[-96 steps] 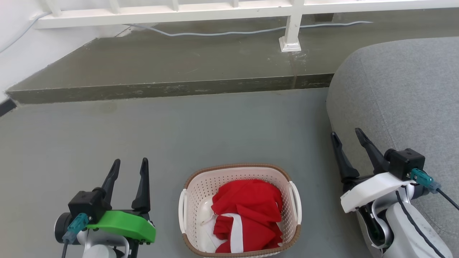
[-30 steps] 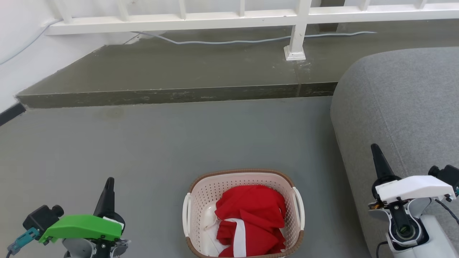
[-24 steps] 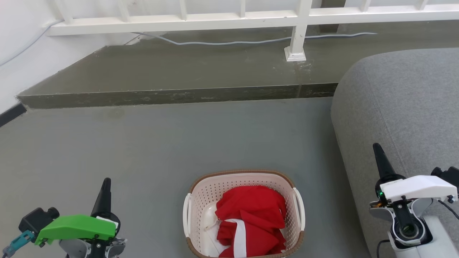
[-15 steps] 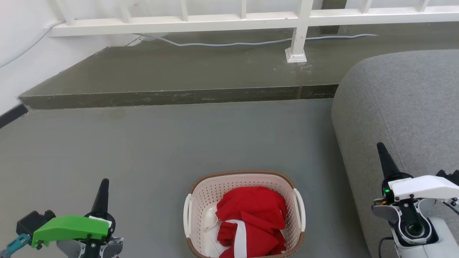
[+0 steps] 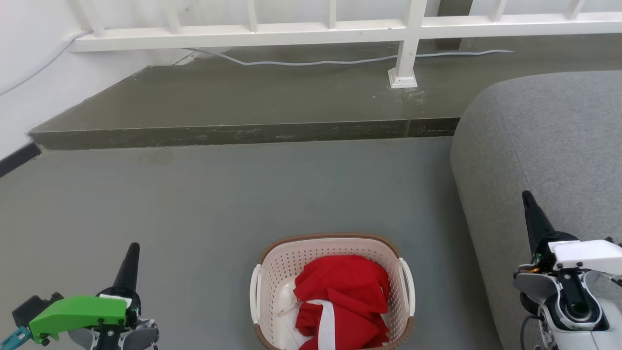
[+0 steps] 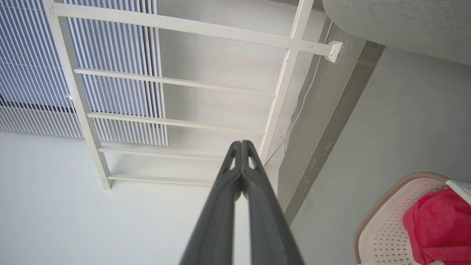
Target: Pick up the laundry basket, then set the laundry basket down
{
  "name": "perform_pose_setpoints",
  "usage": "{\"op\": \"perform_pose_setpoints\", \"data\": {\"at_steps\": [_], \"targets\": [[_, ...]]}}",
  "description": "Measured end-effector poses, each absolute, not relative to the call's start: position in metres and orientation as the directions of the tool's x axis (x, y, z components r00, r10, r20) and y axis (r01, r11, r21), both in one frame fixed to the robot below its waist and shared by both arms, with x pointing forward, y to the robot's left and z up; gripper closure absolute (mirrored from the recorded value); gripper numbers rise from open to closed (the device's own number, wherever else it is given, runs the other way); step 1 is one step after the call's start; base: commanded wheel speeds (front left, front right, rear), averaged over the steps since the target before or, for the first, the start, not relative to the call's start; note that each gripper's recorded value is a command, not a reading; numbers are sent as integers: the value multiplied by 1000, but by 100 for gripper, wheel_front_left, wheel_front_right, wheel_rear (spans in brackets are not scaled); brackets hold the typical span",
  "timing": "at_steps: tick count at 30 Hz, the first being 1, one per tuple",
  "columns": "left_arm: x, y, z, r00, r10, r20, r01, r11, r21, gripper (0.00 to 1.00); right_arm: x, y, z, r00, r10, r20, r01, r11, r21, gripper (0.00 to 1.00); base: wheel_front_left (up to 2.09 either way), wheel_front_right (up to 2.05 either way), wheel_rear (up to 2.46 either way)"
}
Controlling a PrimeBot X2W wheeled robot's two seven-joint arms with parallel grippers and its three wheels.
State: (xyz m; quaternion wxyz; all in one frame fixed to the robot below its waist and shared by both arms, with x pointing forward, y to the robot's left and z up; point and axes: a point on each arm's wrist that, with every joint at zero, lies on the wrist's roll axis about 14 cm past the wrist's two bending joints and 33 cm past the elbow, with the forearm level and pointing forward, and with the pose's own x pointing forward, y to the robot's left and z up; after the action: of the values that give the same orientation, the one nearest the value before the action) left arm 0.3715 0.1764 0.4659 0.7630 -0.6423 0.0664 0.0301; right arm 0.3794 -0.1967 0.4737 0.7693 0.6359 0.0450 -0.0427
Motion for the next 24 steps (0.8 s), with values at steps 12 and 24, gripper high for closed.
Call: {"op": "perform_pose_setpoints", "data": {"at_steps": [12, 24], "targets": [[371, 186, 472, 993, -25, -112, -111, 8, -994, 100, 380, -205, 482, 996, -26, -88, 88, 6, 996, 100, 0, 0, 0], [376, 186, 478, 995, -29, -92, -92, -3, -996, 100, 380, -205, 482, 996, -27, -85, 84, -13, 996, 100, 0, 0, 0]]}}
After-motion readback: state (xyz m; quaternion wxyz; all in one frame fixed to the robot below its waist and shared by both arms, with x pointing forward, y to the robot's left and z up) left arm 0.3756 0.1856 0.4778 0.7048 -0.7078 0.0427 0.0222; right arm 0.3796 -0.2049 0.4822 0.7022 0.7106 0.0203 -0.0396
